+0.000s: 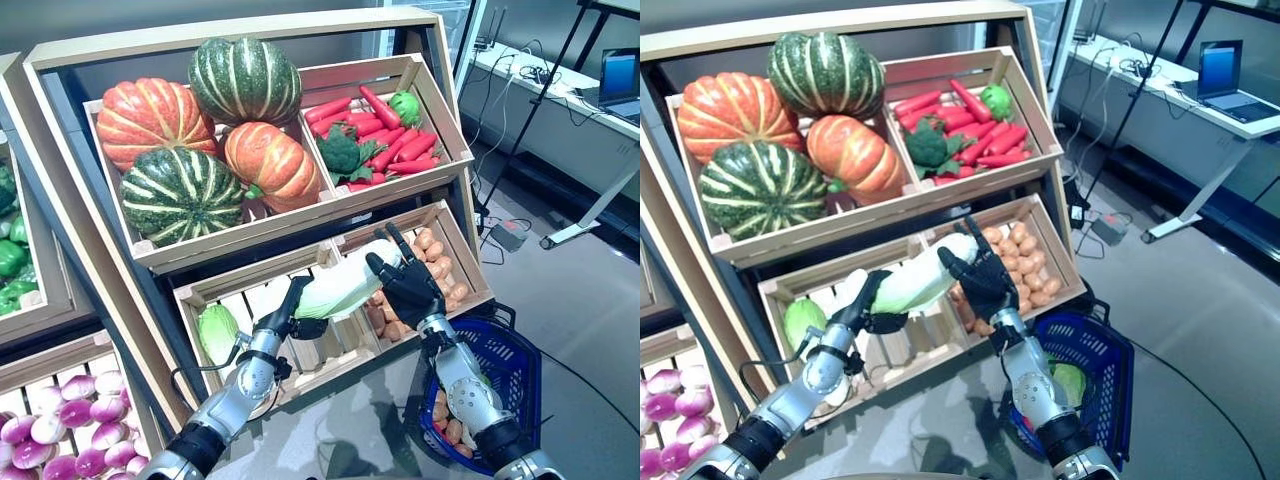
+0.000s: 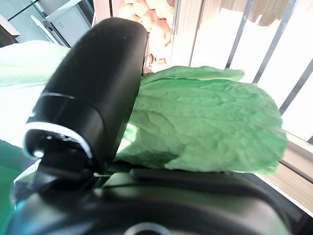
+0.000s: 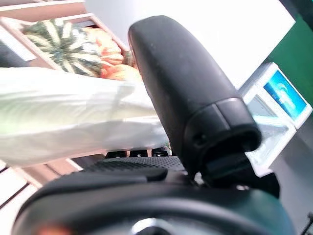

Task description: Put vegetables into the basket

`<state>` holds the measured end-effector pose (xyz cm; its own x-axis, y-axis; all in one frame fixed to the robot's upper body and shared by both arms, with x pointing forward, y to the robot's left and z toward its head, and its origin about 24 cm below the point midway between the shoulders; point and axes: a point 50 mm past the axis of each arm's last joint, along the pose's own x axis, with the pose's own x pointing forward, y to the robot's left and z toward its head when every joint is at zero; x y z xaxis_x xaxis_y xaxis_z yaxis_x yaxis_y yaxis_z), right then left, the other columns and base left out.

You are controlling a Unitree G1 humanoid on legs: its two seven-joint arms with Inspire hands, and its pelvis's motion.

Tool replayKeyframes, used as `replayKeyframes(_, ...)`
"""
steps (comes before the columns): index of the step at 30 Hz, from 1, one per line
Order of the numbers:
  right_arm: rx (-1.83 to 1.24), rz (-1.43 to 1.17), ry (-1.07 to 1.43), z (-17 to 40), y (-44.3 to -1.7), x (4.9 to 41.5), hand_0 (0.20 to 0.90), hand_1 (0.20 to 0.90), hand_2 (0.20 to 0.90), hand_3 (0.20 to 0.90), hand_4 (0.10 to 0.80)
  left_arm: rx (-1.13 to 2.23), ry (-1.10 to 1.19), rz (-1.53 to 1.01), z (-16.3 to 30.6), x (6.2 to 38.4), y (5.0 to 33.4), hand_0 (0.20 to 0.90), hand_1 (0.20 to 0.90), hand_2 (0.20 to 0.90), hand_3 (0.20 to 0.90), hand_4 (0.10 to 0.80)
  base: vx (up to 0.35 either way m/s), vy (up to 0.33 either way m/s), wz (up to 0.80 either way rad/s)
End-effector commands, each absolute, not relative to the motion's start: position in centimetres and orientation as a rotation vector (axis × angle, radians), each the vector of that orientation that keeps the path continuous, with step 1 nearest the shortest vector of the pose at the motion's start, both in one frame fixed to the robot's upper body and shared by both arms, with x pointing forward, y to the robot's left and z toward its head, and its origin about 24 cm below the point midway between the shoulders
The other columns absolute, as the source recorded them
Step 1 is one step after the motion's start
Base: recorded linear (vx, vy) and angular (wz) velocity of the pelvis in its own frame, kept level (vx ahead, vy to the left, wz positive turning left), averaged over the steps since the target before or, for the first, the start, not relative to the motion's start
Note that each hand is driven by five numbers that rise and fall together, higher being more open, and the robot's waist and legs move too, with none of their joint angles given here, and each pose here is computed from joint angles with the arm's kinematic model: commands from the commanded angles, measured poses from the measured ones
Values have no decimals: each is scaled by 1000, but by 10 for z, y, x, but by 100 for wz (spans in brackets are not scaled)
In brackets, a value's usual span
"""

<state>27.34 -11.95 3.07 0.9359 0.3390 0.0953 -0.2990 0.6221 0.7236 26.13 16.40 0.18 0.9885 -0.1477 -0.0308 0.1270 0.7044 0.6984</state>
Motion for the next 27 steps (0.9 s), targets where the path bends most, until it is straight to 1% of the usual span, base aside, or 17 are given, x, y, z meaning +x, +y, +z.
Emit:
replayKeyframes(1,788,618,-106,76,-82,280,900,900,900,900,800,752,-395,-177,67,297,127,300,300,300,300,400,0,0,0)
replayKeyframes(7,725,623,-87,75,-77,280,900,900,900,900,800,755,-409,-189,68,297,124,300,300,300,300,400,0,0,0)
replayKeyframes(15,724,642,-98,80,-70,281,900,900,900,900,800,747,-414,-207,69,297,119,300,300,300,300,400,0,0,0)
replayKeyframes(16,727,644,-102,80,-70,281,808,808,808,808,739,747,-416,-211,69,296,118,300,300,300,300,400,0,0,0)
replayKeyframes(17,730,646,-106,81,-69,281,542,542,542,542,562,747,-417,-216,69,296,117,300,300,300,300,400,0,0,0)
replayKeyframes(18,737,650,-119,83,-69,281,441,441,441,441,494,748,-419,-220,69,296,116,300,300,300,300,400,0,0,0)
replayKeyframes(19,745,660,-132,85,-68,281,300,300,300,300,400,750,-421,-226,70,296,115,300,300,300,300,400,0,0,0)
replayKeyframes(27,798,676,-181,98,-62,285,300,300,300,300,400,766,-428,-277,68,296,104,300,300,300,300,400,0,0,0)
